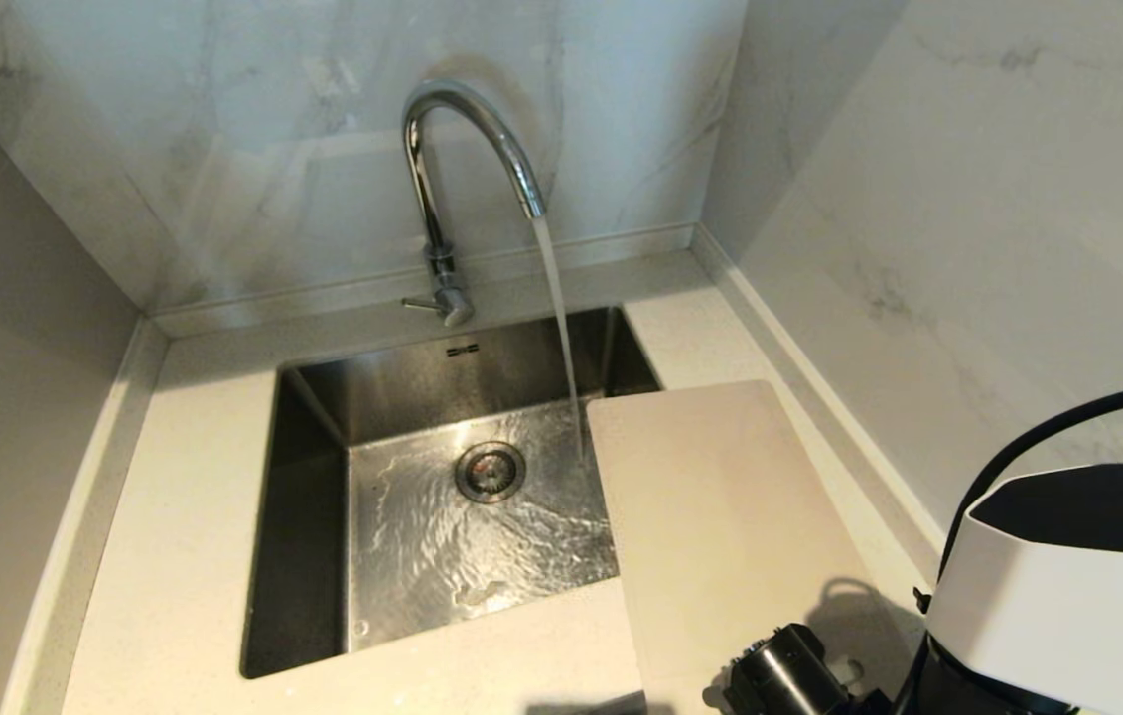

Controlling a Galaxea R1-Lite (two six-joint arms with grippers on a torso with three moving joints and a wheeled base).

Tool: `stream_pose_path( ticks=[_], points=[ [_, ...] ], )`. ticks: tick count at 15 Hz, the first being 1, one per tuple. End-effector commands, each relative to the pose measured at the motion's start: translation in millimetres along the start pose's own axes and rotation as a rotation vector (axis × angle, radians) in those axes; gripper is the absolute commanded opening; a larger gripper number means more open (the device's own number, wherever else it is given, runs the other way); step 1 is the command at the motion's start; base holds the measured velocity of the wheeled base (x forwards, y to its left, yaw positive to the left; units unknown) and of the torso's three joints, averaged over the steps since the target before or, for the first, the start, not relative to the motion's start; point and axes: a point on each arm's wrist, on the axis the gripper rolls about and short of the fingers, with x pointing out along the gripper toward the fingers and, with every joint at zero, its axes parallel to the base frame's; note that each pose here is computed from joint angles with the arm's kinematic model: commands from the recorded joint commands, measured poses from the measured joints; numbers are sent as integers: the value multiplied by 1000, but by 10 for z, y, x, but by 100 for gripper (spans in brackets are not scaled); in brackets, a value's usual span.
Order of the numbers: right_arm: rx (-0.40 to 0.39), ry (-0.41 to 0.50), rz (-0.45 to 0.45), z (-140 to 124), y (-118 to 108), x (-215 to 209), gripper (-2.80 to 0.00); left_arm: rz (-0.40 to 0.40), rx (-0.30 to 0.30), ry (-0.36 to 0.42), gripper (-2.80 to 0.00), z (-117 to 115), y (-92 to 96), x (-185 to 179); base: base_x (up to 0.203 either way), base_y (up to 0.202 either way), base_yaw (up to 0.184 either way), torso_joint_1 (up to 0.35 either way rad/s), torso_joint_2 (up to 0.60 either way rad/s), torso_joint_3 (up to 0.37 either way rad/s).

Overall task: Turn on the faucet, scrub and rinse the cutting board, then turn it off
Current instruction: Pick up the cutting board

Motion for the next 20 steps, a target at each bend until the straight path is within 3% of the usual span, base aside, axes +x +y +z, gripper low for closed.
stream_pose_path(
  ticks=[1, 9, 10, 20],
  points=[
    [-22, 14, -3, -2, 4, 11, 0, 0, 0, 0, -280, 0, 0, 0, 0, 0, 0, 0, 0, 0],
    [-29, 20, -8, 1, 4, 11, 0, 0, 0, 0, -280, 0, 0, 0, 0, 0, 0, 0, 0, 0],
    [-30, 20, -7, 0, 5, 11, -280, 0, 0, 0, -280, 0, 0, 0, 0, 0, 0, 0, 0, 0],
    [-26, 15, -16, 5, -10, -5, -280, -1, 0, 0, -280, 0, 0, 0, 0, 0, 0, 0, 0, 0]
  ],
)
